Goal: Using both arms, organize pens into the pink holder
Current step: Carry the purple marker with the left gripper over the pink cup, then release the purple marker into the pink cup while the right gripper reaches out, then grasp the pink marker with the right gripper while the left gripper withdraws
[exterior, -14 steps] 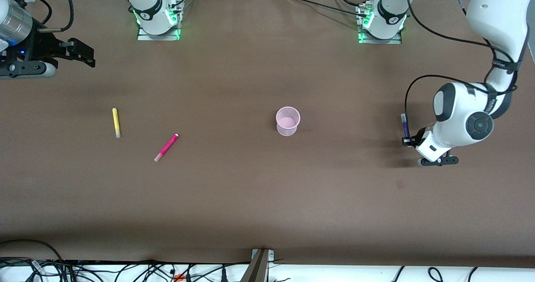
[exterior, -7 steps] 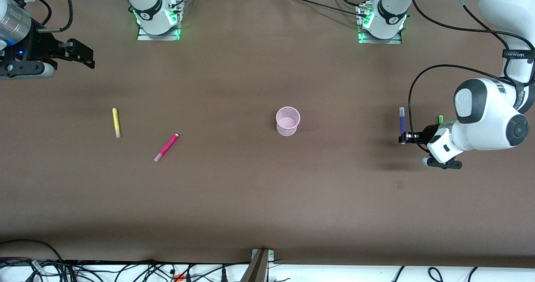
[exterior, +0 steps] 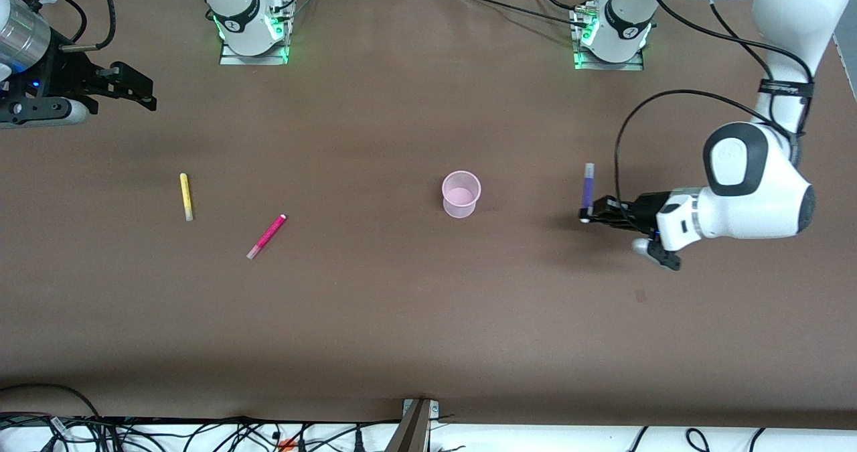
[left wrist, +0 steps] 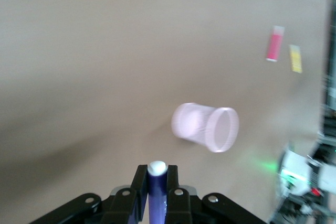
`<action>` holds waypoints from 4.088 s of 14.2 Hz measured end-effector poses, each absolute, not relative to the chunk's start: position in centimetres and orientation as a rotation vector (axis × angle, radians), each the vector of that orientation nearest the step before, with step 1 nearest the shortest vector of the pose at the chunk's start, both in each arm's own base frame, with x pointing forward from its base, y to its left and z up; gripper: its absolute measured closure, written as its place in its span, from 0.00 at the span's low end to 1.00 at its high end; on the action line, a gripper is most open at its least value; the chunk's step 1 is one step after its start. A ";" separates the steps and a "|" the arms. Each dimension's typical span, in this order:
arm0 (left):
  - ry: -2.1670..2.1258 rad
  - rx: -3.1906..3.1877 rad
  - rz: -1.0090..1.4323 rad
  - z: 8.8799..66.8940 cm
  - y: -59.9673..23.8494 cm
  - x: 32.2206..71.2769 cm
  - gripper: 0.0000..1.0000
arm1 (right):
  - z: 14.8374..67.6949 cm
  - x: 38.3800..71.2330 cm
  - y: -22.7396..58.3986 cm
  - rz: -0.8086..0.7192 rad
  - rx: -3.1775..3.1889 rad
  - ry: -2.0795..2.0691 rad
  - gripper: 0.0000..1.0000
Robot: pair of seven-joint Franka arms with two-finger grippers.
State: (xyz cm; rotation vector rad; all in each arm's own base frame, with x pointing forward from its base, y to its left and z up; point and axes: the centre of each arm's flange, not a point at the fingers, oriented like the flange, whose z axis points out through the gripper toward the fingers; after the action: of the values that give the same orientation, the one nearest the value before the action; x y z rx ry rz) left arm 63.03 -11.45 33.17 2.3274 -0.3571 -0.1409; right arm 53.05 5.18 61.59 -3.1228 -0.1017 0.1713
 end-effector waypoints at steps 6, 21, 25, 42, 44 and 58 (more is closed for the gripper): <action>-0.735 1.924 0.196 34.4 -20.6 62.2 0.81 | 61.7 53.2 5.2 0.158 -3.122 -0.102 0.00; -1.377 1.653 0.608 28.4 -32.8 57.1 0.81 | 61.7 53.2 5.2 0.154 -3.122 -0.102 0.00; -1.389 1.662 0.601 27.4 -32.6 56.5 0.81 | 61.7 53.2 5.2 0.154 -3.122 -0.102 0.00; -1.124 2.206 0.086 31.7 -27.3 57.7 0.00 | 48.1 57.1 6.6 0.395 -3.139 -0.036 0.00; -1.109 2.367 -0.041 31.1 -24.2 58.5 0.00 | 43.7 56.9 6.8 0.368 -3.120 0.038 0.00; -0.630 3.150 -0.155 50.8 -7.4 66.3 0.00 | 18.2 57.5 11.9 0.150 -3.061 0.511 0.04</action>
State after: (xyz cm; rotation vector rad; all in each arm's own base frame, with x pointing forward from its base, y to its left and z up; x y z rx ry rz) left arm 66.27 -7.41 50.79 3.1496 -0.6299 -0.1547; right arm 57.53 11.94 18.23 -3.0610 0.5109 0.1504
